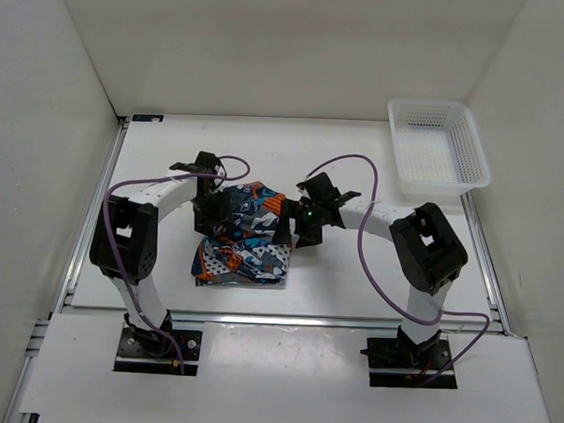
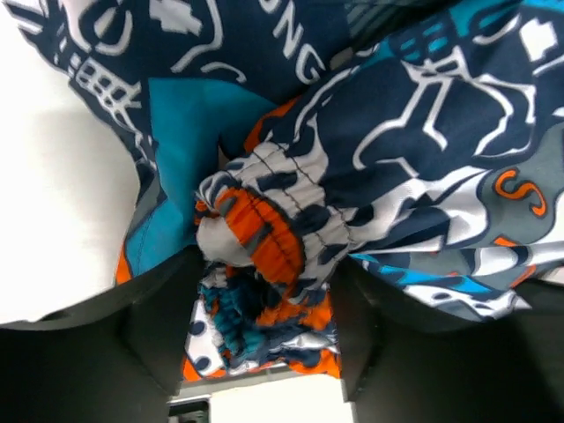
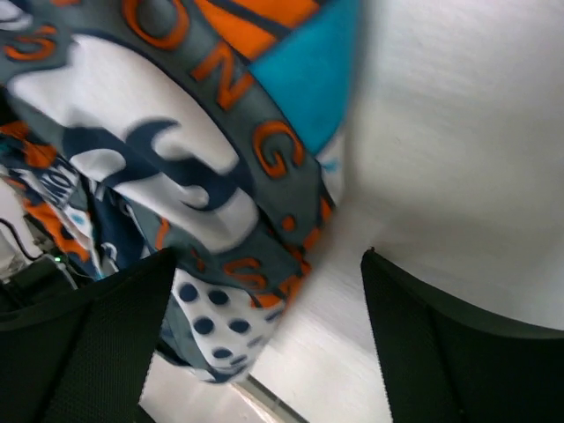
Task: Fold and stack the shorts
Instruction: Fold the shorts
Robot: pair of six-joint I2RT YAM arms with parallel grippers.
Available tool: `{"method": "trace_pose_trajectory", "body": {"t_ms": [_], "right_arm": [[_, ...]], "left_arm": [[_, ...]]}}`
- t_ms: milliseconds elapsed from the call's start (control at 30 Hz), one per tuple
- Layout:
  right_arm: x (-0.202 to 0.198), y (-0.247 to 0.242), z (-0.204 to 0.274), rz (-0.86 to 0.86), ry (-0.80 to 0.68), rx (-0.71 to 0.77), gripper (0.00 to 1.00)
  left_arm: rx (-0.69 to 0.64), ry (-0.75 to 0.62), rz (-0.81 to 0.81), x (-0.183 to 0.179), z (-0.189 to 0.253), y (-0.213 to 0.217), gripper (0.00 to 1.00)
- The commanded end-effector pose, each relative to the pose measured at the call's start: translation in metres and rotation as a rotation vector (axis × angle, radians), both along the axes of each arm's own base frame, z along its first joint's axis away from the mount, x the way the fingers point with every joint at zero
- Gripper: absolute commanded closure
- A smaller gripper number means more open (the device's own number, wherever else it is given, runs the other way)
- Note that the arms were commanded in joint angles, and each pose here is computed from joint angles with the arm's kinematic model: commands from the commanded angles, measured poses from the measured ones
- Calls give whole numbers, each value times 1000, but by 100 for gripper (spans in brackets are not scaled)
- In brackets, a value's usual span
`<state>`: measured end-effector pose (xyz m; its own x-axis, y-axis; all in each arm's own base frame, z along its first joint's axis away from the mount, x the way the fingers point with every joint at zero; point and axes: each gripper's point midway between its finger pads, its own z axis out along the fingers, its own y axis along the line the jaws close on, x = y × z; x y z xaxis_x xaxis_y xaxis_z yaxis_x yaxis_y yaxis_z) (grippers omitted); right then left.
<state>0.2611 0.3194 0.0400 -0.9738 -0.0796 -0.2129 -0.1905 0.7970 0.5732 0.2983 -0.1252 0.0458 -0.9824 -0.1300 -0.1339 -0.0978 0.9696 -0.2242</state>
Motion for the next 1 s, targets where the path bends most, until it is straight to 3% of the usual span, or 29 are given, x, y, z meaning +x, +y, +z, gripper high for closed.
{"method": "trace_pose_trajectory", "body": {"t_ms": [0,67,100,133,167,233,300,433,500,533,567,600,667,767,967], "right_arm": [[7,24,6,25,0,107,12],[5,31,8,34,4,121,27],[5,31,8,34,4,121,35],[9,34,12,34,-7,129,55],[11,36,17,34,-9,131,67],[11,32,23,38,-13,105,90],[14,28,36,49,-44,81,99],[17,16,53,33,-102,35,99],[18,14,63,47,-145,8,93],[18,14,65,54,-150,7,84],[18,18,67,59,-166,2,55],[15,23,71,85,-185,8,41],[15,28,67,95,-179,4,24],[16,29,50,97,-154,-16,18],[17,41,23,114,-107,2,18]], "left_arm": [[-9,-55,-6,19,7,-7,34],[-9,-54,-6,21,6,-8,48],[-11,-62,-6,24,9,-9,70],[-14,-71,-6,27,11,-10,80],[-22,-69,-8,26,12,-11,88],[-28,-88,-8,30,23,-12,90],[-32,-106,-8,27,40,-11,90],[-12,-180,16,26,79,0,90],[-11,-187,48,25,87,12,90],[-5,-187,64,24,89,22,90],[-4,-187,74,25,89,25,90],[11,-182,79,25,88,31,90],[23,-159,105,25,80,44,90],[24,-118,123,30,60,54,90],[53,-82,170,39,41,64,90]]}}
